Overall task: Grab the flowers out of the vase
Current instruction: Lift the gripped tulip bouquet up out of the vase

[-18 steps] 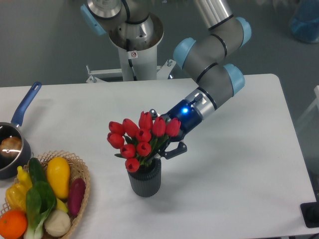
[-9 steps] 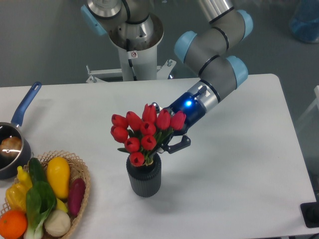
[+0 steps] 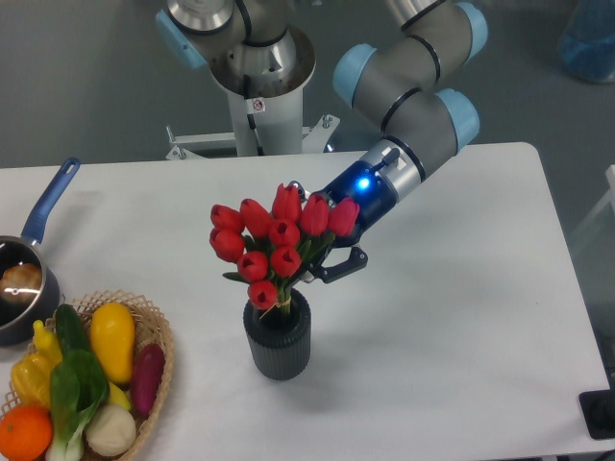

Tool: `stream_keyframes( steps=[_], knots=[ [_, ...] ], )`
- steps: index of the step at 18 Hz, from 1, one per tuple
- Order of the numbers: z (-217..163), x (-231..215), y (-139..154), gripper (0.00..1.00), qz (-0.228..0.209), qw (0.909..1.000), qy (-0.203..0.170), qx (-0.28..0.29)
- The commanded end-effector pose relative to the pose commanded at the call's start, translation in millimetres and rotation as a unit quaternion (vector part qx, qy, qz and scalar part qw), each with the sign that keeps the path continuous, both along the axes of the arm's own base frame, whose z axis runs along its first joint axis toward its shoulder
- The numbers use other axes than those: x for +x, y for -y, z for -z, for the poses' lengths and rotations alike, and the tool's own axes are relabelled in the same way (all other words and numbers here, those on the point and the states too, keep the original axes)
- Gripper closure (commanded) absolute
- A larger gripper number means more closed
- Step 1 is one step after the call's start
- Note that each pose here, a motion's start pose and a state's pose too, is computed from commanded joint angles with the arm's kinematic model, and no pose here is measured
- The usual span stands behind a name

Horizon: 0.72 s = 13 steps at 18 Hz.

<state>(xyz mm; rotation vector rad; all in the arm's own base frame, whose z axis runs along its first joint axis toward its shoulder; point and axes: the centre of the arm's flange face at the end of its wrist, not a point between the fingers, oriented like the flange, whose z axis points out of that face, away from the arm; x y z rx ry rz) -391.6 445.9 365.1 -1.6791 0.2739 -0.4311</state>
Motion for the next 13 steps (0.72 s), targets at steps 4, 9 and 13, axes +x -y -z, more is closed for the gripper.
stream_keyframes(
  steps=[4,9,13],
  knots=[
    [-13.3,-5.3,0.2,0.46,-0.005,1.0,0.008,0.0],
    [-27.0,-10.6,-0.5,0.46,-0.008,0.9999,0.013,-0.002],
    [-43.0,-21.1,11.3,0.46,-0.023,0.9995,0.022,0.006]
  ],
)
